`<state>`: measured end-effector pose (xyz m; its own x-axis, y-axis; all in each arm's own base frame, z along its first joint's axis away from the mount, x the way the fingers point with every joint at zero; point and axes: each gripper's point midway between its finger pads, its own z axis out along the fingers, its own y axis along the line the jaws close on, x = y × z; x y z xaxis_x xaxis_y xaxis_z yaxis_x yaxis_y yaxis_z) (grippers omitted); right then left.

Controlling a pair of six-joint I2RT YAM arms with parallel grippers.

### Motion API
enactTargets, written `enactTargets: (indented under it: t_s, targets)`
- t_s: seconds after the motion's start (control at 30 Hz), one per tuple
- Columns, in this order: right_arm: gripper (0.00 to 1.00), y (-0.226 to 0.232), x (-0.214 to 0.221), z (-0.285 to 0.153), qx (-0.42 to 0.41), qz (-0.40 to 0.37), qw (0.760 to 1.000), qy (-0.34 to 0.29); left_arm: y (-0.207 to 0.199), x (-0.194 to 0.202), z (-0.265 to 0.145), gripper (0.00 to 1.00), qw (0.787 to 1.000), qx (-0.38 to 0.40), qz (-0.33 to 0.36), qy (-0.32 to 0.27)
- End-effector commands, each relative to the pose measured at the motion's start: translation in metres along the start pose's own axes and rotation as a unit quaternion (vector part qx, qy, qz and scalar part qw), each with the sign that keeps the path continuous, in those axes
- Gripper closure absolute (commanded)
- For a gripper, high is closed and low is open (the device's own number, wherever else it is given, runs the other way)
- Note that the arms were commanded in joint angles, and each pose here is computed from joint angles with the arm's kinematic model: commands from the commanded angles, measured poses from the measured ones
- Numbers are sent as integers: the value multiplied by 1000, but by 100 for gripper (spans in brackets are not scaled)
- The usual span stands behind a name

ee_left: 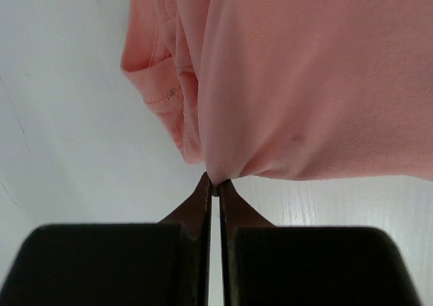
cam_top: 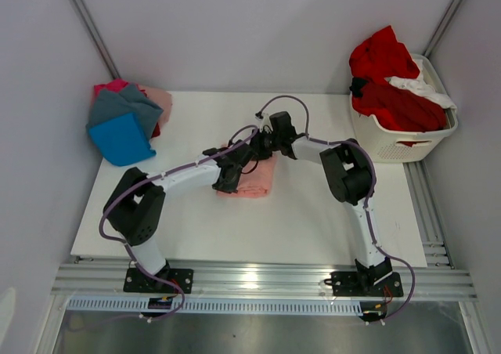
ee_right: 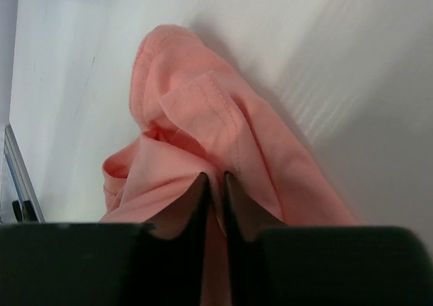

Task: Fold and stack the t-shirts
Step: Smooth out wrinkles on the folded tshirt

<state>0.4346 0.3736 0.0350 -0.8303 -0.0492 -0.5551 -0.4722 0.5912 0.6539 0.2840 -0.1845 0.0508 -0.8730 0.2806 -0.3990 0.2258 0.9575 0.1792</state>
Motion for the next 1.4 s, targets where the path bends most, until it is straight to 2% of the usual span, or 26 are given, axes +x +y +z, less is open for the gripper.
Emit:
enactTargets:
  t_s: [0.0,0.07,0.1,0.13,0.2,0.23,0.3,0.33,0.47,0.53,0.6,0.7,0.73,0.77,0.8,0.87,0.9,1.0,1.13,1.23,1.37]
  targets:
    - [76,-24,-29,0,43,-22,997,-56,4,33,0,99,997,-12,-14,68]
    - [63,-21,-37,-6,46,-29,996,-67,2,39,1,98,997,-7,-16,77]
    - [61,-18,-40,-8,46,-33,996,-69,2,40,1,93,997,-9,-19,78]
    - [57,-14,-43,-11,46,-38,996,-72,4,37,-3,84,997,-11,-22,73]
    - [55,0,-57,-23,42,-53,994,-88,7,28,-11,76,998,-12,-35,52]
    - [54,3,-59,-28,42,-63,993,-92,8,16,-24,68,999,1,-47,23]
    - [51,22,-75,-45,40,-83,990,-110,10,1,-39,59,998,16,-58,-18]
    - [50,25,-77,-50,40,-91,989,-113,12,-15,-56,54,995,30,-71,-60]
    - [51,49,-81,-71,23,-92,988,-120,15,-48,-86,51,985,58,-88,-137]
    - [52,61,-81,-82,12,-92,987,-128,11,-56,-90,52,982,74,-84,-152]
    - [58,59,-67,-83,11,-79,990,-119,-2,-65,-88,54,978,108,-81,-158]
    - [85,41,-46,-85,44,-55,992,-103,-21,-71,-69,63,978,139,-75,-140]
    - [97,33,-40,-84,55,-48,993,-95,-27,-70,-62,66,978,147,-73,-131]
    - [100,23,-25,-82,66,-30,994,-79,-37,-71,-56,68,975,167,-73,-127]
    - [100,18,-18,-82,68,-20,995,-74,-44,-67,-41,79,977,172,-72,-105]
    - [100,15,-11,-84,63,-7,995,-79,-62,-64,-33,88,970,215,-73,-81]
    - [100,10,6,-83,64,8,996,-66,-67,-66,-20,95,969,224,-78,-72]
    - [100,3,25,-83,63,23,996,-55,-75,-72,-6,98,964,243,-86,-62]
    - [100,-4,60,-78,45,61,997,-31,-76,-68,28,99,969,227,-90,-24]
    - [100,-13,90,-78,51,82,995,0,-67,-73,38,99,970,216,-106,-16]
    - [100,-20,113,-86,81,73,994,16,-42,-67,47,99,975,180,-133,0]
